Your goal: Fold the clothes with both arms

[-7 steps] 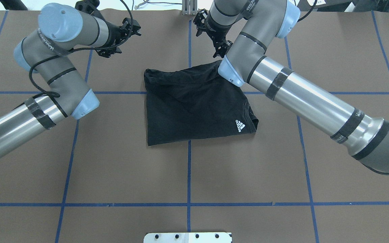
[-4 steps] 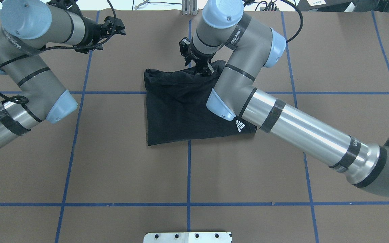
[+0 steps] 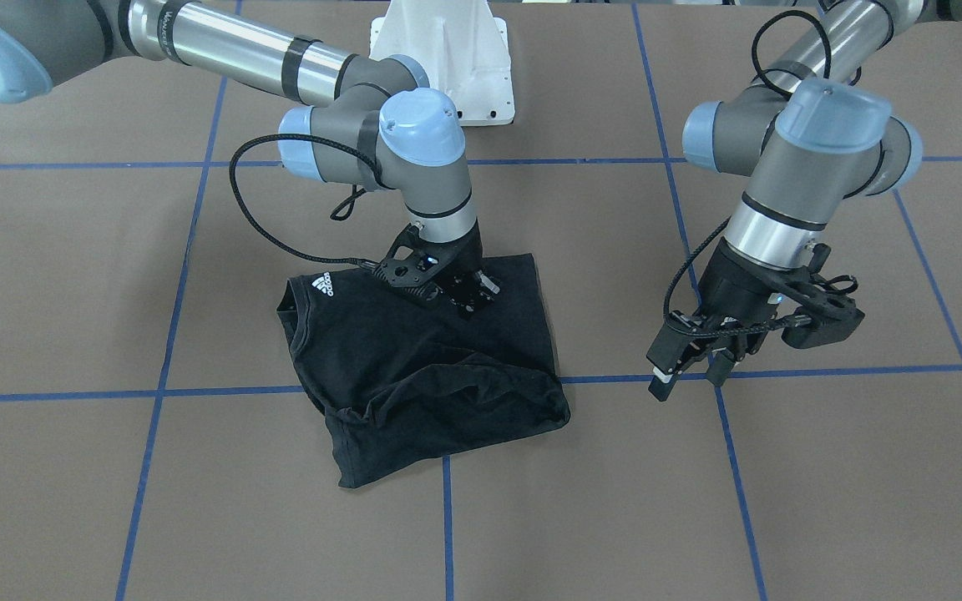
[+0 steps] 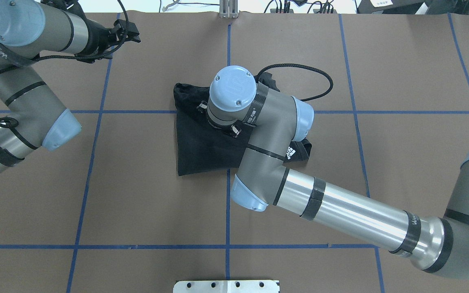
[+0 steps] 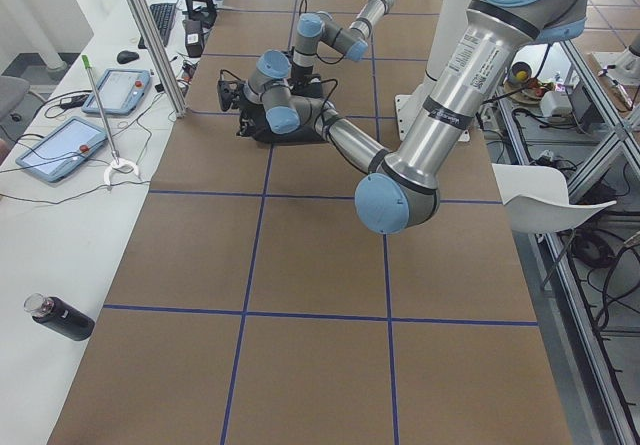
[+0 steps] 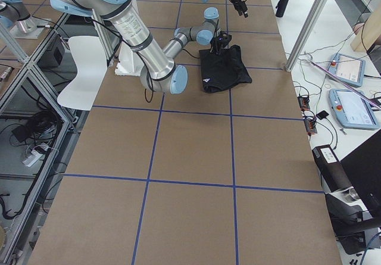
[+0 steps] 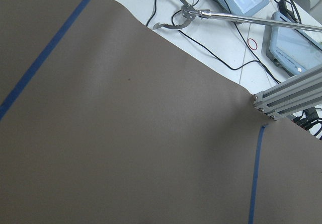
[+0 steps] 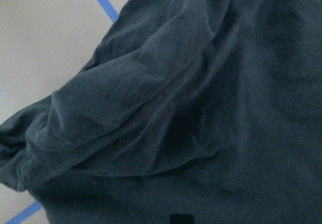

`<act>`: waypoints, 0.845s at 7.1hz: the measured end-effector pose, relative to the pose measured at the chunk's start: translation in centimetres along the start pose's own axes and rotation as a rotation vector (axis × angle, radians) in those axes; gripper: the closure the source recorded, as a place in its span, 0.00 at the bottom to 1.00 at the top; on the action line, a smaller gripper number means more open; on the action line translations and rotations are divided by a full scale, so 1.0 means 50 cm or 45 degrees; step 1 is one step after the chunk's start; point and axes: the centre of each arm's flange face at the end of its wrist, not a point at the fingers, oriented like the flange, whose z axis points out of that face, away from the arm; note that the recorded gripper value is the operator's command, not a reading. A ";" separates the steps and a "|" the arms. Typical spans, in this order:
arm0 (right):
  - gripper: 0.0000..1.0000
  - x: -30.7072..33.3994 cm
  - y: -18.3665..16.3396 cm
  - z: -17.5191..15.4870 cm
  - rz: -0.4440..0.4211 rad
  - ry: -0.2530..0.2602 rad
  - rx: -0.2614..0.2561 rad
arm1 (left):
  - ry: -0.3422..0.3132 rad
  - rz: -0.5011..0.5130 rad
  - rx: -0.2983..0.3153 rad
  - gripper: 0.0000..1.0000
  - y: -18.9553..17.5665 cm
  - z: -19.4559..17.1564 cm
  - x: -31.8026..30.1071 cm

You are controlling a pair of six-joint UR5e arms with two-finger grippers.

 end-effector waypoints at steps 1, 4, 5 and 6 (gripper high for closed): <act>1.00 -0.030 -0.033 0.037 -0.004 -0.014 0.069 | 0.003 0.000 0.000 0.00 0.001 -0.005 -0.002; 1.00 -0.124 -0.250 0.097 0.080 -0.099 0.261 | -0.008 -0.001 0.000 0.00 0.004 -0.004 -0.018; 1.00 -0.146 -0.298 0.091 0.100 -0.125 0.299 | -0.008 -0.002 0.001 0.00 0.004 -0.005 -0.019; 1.00 -0.163 -0.334 0.070 0.118 -0.145 0.309 | -0.007 -0.002 0.001 0.00 0.004 -0.007 -0.020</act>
